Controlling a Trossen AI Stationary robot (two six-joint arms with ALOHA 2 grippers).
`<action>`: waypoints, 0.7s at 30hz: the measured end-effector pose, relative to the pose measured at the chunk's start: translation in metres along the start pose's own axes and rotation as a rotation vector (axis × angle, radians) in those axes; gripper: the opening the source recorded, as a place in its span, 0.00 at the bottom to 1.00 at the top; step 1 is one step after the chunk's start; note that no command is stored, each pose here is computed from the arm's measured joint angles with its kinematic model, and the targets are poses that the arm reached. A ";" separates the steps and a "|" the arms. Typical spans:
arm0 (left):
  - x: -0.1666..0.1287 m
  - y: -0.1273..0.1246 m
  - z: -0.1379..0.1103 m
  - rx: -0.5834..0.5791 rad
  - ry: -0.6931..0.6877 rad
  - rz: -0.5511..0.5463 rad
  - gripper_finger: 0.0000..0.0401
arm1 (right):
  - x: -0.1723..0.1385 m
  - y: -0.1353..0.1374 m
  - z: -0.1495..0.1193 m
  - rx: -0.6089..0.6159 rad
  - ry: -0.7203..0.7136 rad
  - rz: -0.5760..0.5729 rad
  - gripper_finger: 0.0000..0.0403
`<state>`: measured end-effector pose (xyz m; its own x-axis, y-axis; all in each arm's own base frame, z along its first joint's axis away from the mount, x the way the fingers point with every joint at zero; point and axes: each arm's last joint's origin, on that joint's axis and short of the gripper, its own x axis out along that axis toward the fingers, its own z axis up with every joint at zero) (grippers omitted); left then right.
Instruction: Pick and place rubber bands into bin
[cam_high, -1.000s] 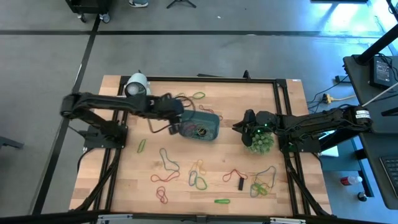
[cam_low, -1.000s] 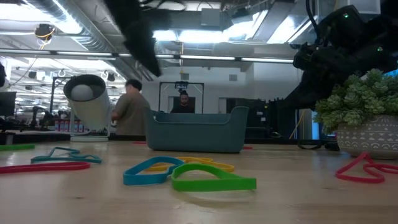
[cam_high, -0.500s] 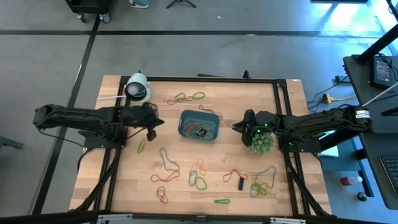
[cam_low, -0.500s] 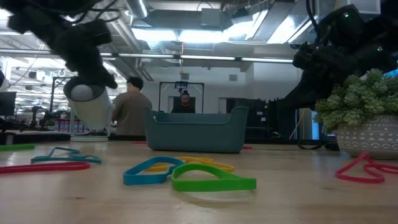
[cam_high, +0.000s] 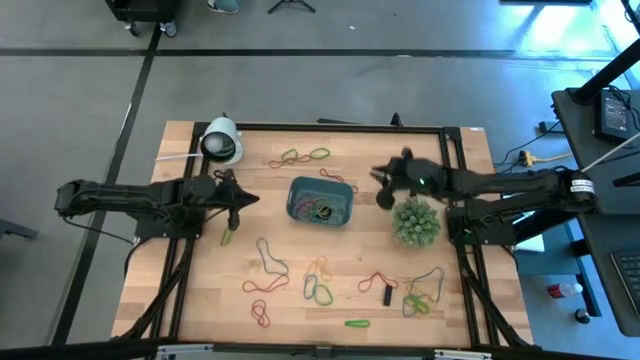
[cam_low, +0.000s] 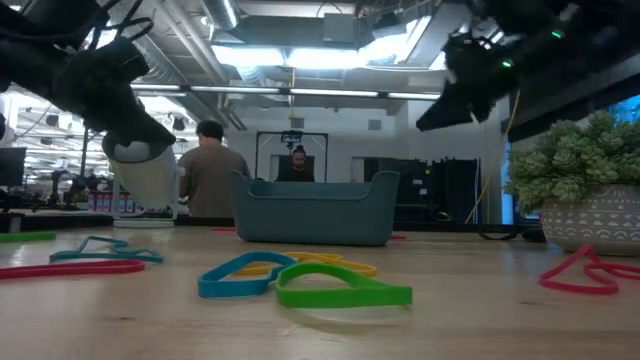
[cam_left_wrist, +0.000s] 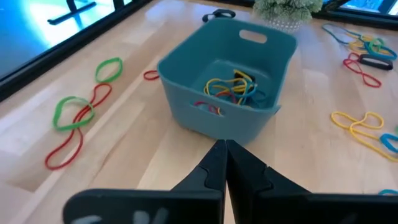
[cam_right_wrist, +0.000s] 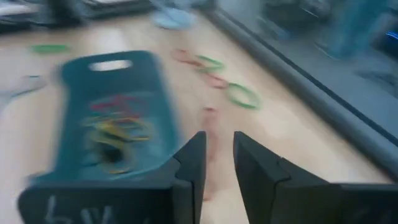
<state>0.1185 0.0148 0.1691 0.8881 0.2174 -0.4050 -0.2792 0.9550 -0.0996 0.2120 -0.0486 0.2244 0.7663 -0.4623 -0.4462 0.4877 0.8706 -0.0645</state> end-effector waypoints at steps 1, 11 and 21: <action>0.000 0.000 -0.001 0.000 0.002 0.001 0.01 | 0.002 -0.005 0.009 0.001 0.045 -0.037 0.21; 0.001 0.000 0.000 -0.007 -0.037 -0.005 0.00 | 0.072 -0.054 0.033 0.068 0.558 -0.055 0.21; 0.001 0.000 0.001 -0.015 -0.045 -0.007 0.00 | 0.131 -0.059 -0.019 -0.093 0.711 0.234 0.21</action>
<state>0.1200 0.0150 0.1691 0.9054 0.2202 -0.3630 -0.2783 0.9535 -0.1158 0.2758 -0.1578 0.1526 0.3759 -0.0710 -0.9239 0.2840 0.9579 0.0419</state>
